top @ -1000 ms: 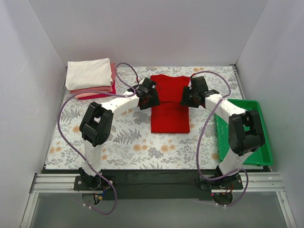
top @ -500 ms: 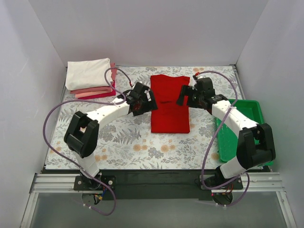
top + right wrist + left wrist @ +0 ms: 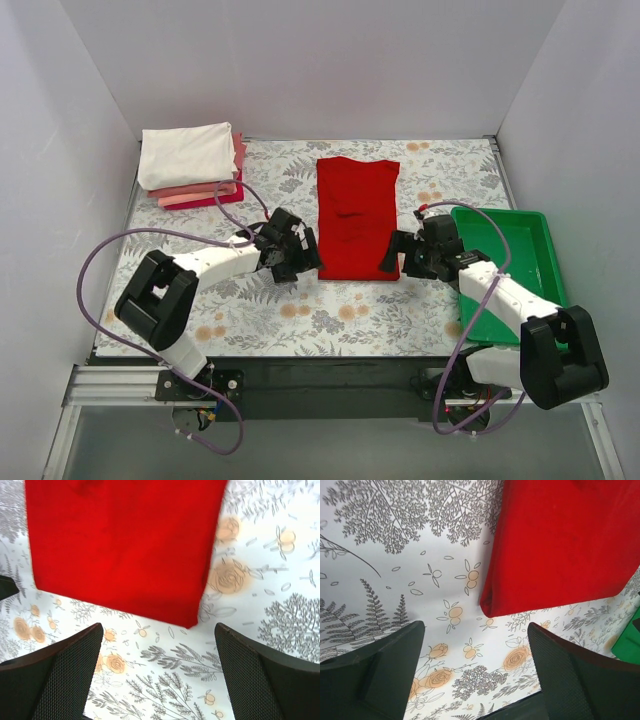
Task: Fold and stack the t-shirts
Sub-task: Fold the tshirt
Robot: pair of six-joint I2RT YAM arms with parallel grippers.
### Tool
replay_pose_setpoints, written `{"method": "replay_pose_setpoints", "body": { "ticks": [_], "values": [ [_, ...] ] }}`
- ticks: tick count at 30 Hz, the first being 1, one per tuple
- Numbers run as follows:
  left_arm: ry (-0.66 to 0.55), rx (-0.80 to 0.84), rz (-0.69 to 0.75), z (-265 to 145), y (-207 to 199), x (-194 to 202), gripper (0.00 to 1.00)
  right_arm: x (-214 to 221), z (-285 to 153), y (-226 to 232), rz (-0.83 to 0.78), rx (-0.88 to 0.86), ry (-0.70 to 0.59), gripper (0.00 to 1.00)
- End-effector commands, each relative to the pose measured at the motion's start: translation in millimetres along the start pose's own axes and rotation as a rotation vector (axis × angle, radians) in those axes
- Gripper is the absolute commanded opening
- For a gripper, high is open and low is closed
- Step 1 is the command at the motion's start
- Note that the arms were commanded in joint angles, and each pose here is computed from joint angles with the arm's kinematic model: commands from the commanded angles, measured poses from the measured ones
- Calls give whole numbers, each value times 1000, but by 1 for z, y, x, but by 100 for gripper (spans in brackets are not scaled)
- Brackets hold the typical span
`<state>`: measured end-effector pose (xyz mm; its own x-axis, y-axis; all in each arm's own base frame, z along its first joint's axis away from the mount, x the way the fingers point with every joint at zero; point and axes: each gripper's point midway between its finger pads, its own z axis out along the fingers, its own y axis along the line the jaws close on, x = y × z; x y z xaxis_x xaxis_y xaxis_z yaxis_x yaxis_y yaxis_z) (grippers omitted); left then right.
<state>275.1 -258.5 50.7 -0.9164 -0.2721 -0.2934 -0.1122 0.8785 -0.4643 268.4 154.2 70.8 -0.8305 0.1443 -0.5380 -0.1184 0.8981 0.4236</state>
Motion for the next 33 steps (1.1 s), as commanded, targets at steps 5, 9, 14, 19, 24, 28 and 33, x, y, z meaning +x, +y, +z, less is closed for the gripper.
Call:
{"method": "replay_pose_setpoints", "body": {
  "ticks": [5, 9, 14, 19, 24, 28, 33],
  "values": [
    [29, 80, 6, 5, -16, 6, 64, 6, 0, -13, 71, 54, -36, 98],
    [50, 66, 5, 14, -13, 9, 57, 9, 2, -17, 83, 73, -30, 94],
    [71, 51, 6, 23, -11, 14, 48, 8, 6, -17, 94, 70, -37, 84],
    [84, 14, 5, 35, -3, 16, 21, 12, 12, -18, 96, 70, -13, 68],
    [101, -6, -1, 39, 3, 22, 0, 15, 17, -22, 99, 86, 4, 60],
    [105, -14, 5, 41, 6, 24, 0, 15, 23, -22, 99, 81, 19, 54],
    [99, -25, 7, 41, 9, 24, 0, 17, 33, -24, 97, 84, 38, 46]
  ]
}}
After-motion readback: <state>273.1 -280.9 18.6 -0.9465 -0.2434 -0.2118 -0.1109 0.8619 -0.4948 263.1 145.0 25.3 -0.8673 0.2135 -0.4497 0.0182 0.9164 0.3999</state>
